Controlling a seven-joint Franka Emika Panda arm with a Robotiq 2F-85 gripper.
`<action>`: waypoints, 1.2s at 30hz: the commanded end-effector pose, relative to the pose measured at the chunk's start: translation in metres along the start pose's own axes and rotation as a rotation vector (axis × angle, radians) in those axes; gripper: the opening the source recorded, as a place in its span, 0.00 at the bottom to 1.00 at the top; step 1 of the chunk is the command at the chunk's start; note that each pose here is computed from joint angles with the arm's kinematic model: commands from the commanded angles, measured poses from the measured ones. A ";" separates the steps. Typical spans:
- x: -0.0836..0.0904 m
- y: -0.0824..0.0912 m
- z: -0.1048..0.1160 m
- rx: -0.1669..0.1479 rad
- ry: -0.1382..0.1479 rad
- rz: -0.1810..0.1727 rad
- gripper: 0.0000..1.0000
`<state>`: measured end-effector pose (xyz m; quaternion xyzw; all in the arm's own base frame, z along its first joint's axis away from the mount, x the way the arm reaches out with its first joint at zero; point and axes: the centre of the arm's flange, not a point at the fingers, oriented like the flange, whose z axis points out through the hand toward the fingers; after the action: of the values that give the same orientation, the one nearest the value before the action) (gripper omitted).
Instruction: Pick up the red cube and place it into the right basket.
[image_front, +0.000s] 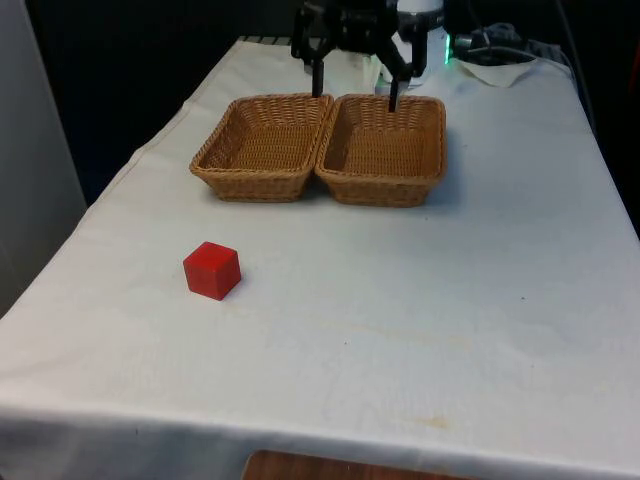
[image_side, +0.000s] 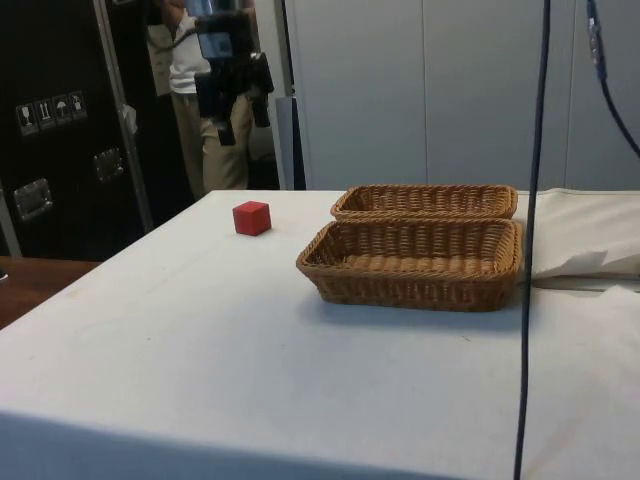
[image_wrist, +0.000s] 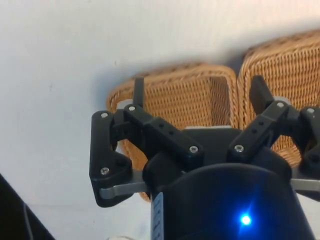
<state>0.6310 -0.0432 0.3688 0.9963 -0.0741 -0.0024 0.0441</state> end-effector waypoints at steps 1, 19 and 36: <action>0.004 0.000 0.003 0.000 0.011 0.007 1.00; 0.019 0.026 0.059 -0.028 0.065 0.064 1.00; 0.039 0.071 0.112 -0.026 0.109 0.084 1.00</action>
<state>0.6555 -0.1277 0.2659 0.9899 -0.1142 0.0517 0.0660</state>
